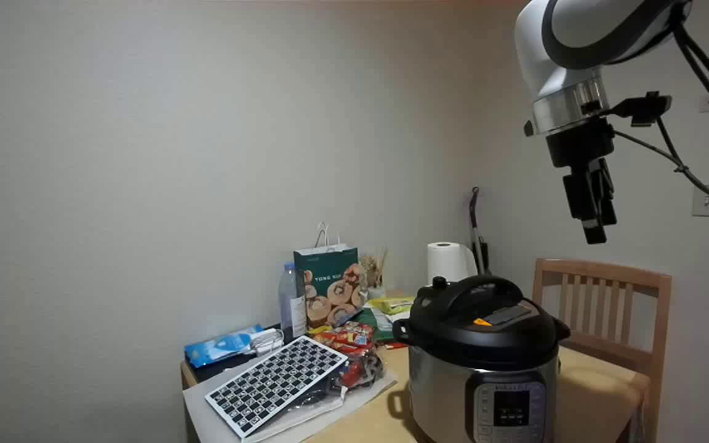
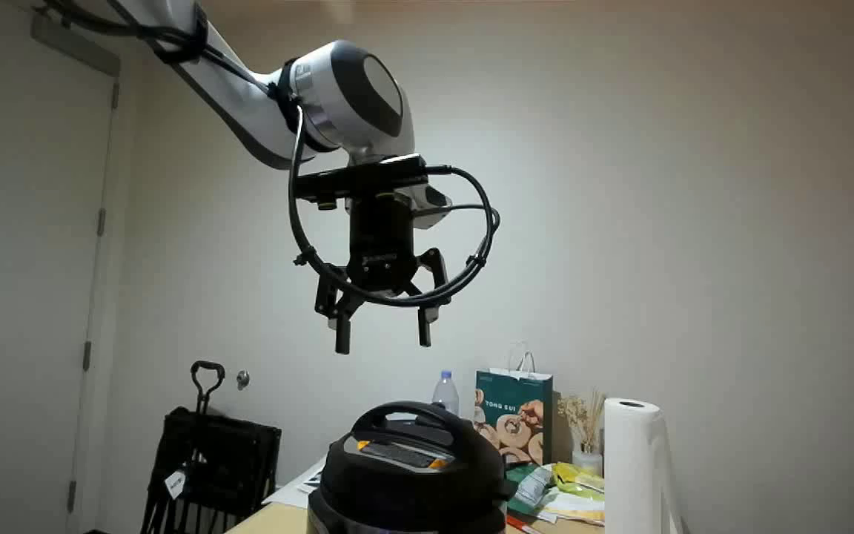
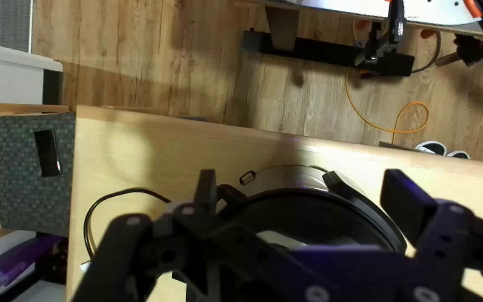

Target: Open the rice cooker

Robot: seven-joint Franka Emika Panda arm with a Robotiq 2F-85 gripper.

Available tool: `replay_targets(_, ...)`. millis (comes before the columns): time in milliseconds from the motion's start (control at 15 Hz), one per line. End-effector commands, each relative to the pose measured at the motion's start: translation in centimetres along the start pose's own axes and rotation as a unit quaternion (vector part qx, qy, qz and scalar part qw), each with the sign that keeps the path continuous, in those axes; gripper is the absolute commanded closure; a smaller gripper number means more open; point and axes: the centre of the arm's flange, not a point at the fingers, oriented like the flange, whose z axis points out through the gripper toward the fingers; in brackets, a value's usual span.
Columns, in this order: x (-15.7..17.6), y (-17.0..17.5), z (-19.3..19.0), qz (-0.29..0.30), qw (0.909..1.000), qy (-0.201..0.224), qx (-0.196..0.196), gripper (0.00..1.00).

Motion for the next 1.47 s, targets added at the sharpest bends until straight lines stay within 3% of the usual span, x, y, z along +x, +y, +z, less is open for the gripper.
replay_targets(0,0.0,0.0,0.0,0.000,1.0000,0.000,0.000,0.00)
replay_targets(400,0.5,0.0,-0.2,-0.002,1.0000,0.001,0.001,0.00)
replay_targets(1067,8.2,0.7,-4.0,-0.042,0.9979,0.044,-0.024,0.00)
replay_targets(1200,6.9,0.1,-3.4,-0.023,0.9987,0.042,-0.017,0.00)
replay_targets(1400,8.1,0.3,-3.6,-0.024,0.9988,0.040,-0.017,0.00)
